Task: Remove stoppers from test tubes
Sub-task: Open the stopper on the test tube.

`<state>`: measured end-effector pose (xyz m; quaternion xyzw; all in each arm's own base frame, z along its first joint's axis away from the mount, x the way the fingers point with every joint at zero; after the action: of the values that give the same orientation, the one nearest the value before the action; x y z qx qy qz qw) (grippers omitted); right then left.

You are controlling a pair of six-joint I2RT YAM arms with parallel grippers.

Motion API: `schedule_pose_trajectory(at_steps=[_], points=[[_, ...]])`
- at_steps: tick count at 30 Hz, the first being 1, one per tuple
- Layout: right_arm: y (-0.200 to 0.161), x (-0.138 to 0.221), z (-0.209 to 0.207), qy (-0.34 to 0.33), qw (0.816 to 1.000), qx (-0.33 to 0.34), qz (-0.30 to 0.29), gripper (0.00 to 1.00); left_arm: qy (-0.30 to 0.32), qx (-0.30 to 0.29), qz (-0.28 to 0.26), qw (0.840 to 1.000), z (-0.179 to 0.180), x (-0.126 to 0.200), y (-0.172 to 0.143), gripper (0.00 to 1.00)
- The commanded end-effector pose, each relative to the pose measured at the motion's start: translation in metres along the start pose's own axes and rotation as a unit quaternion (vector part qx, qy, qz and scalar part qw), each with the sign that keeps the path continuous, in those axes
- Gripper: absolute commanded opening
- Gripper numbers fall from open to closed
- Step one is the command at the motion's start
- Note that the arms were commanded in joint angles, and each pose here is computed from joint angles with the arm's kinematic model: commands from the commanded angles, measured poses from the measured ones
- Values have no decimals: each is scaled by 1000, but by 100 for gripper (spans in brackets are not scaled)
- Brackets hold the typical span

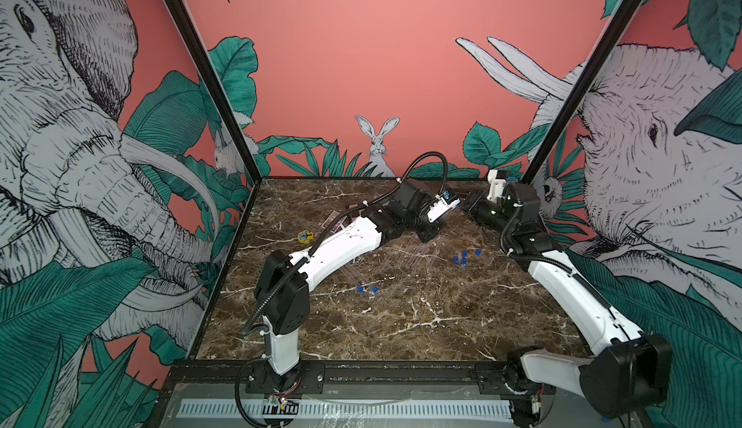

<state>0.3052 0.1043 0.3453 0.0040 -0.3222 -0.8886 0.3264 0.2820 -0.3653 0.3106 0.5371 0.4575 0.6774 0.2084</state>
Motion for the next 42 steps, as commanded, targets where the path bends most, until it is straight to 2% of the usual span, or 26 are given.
schedule_pose_trajectory(at_steps=[1, 14, 29, 34, 42], points=[[11, 5, 12, 17, 999, -4, -34, 31, -8, 7, -8, 1000, -3, 5, 9, 0], [8, -5, 7, 17, 1000, -9, -20, 31, -13, 15, -10, 1000, -4, 2, 11, 0], [6, -5, 3, 10, 999, -11, -31, 16, -20, 15, -4, 1000, -5, 0, 8, 0], [4, -8, 1, 12, 1000, -14, -24, 18, -24, 16, -7, 1000, -6, 0, 10, 0], [2, -11, -2, 8, 1000, -16, -20, 13, -27, 16, -7, 999, -7, -1, 10, 0]])
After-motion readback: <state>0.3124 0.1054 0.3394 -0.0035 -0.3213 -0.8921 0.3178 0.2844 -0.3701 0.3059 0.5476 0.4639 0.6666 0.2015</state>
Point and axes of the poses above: each gripper's point midway between its finger pads, its own x axis back along the fingers, its own z axis along the line the jaws close on, y = z × x, the point moved 10 cm from there along x, back along the fingers, and after that the axes turned 5 degrees about x, right-handed, at the moved point
